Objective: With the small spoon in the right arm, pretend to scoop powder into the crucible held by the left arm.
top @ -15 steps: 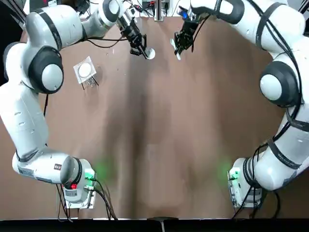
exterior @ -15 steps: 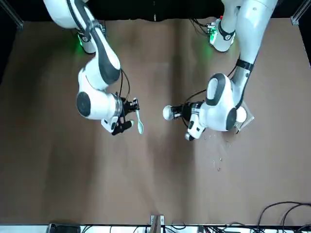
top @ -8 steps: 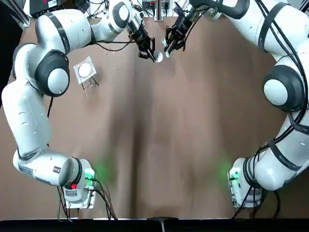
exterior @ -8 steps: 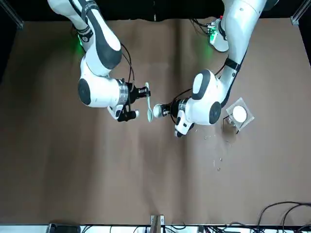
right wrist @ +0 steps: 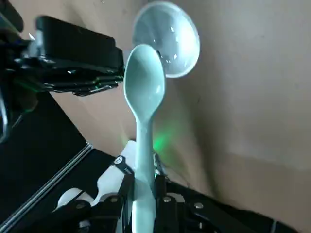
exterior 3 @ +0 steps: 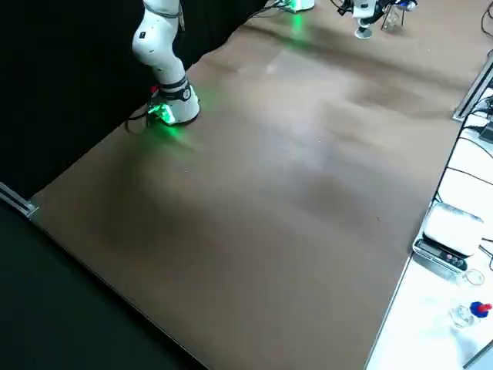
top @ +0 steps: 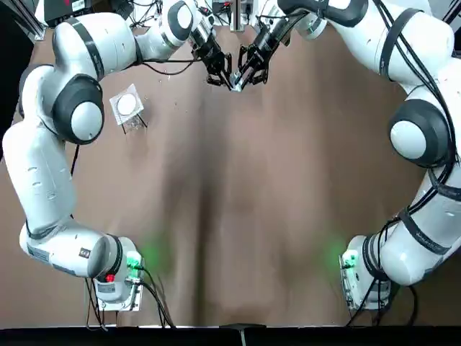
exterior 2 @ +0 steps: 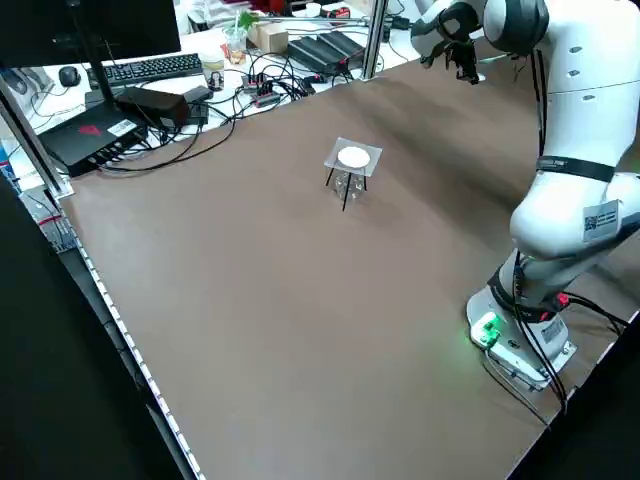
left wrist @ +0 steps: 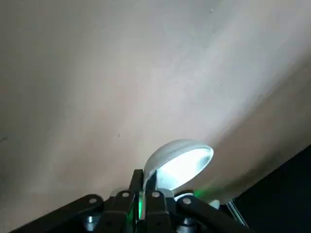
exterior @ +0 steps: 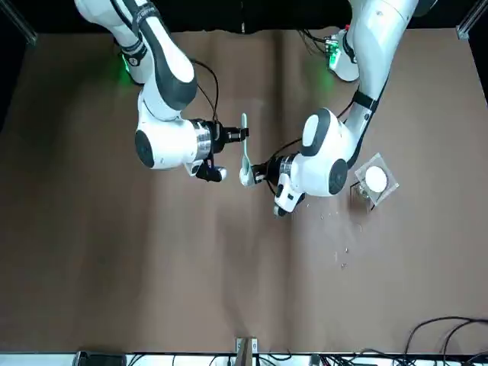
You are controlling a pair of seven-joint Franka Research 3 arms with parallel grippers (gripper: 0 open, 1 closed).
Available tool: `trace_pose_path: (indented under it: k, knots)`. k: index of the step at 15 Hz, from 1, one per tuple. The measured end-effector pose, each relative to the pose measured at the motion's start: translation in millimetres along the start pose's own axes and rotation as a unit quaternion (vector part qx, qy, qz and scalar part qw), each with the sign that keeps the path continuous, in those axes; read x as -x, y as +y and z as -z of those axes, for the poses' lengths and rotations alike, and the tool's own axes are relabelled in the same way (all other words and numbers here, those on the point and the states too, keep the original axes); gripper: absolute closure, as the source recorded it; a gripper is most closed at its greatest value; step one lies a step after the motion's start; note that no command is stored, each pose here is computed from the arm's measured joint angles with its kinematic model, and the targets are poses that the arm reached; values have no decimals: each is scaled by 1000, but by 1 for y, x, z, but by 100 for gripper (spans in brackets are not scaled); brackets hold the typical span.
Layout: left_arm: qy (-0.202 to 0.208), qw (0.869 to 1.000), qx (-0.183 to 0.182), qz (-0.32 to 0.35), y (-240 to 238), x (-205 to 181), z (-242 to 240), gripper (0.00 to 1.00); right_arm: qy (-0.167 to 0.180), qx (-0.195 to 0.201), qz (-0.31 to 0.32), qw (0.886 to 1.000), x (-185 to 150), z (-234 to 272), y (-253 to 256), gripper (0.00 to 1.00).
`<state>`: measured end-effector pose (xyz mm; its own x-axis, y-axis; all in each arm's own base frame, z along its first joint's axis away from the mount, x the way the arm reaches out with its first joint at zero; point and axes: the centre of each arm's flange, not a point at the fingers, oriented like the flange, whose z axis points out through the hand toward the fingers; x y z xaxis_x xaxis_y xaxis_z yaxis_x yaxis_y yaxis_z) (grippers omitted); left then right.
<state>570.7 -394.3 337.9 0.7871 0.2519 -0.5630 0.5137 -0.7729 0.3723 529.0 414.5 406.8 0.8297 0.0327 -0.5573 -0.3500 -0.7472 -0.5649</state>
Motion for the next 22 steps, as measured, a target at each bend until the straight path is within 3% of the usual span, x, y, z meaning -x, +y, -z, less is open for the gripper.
trace_pose_path:
  k: [9,19,22]
  knots:
    - [6,1000,5,1,2,-1,2,94,-39,-38,-81,995,-16,-21,11,78]
    - [10,1000,9,2,2,-4,7,94,-28,-51,-90,994,-25,-1,14,78]
    - [14,1000,15,9,-2,-13,18,94,-60,-51,-73,994,-27,32,27,78]
